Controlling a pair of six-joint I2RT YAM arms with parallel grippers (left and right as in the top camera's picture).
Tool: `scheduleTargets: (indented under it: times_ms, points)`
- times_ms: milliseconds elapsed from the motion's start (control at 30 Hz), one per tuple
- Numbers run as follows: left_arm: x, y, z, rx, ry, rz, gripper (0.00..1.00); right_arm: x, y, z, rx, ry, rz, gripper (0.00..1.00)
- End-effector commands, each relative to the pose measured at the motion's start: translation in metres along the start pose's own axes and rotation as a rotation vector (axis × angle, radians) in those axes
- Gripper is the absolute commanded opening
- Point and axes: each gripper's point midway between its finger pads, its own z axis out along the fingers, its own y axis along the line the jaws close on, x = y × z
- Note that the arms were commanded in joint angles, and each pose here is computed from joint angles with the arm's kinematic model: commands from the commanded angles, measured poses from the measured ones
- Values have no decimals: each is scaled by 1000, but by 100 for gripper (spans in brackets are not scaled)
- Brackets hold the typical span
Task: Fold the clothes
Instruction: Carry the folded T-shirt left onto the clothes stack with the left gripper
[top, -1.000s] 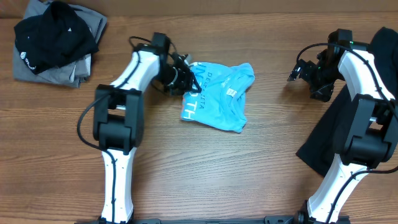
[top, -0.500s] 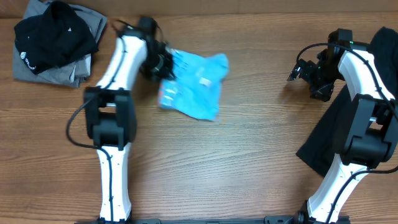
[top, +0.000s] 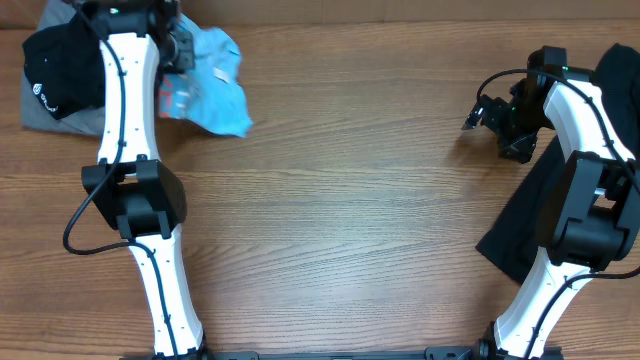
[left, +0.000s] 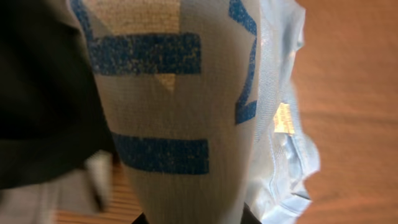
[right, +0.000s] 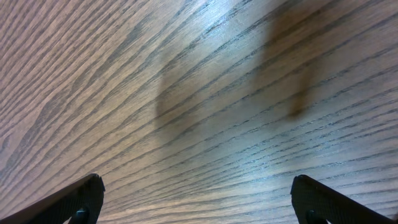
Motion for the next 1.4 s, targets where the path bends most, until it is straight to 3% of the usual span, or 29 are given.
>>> scheduleTargets:
  times_ms: [0,333,633,1000,1067,1367]
  points:
    - [-31,37,-27,-123,-122,-2,12,-2,-2,-2,7,-9,-9,100]
    - [-77,85,-84,-181,-345,-87,14,-2,-2,-2,7,-9,-9,100]
    - [-63,160,-87,-260,-329,-193,14,-2,-2,-2,7,-9,-9,100]
    - [-57,211,-53,-266,-333,-285,17,-2,-2,-2,7,-9,-9,100]
    - [-58,218,-45,-273,-341,-292,24,-2,-2,-2,7,-9,-9,100]
    - [-33,271,-2,-388,-301,-461,21,-2,-2,-2,7,-9,-9,100]
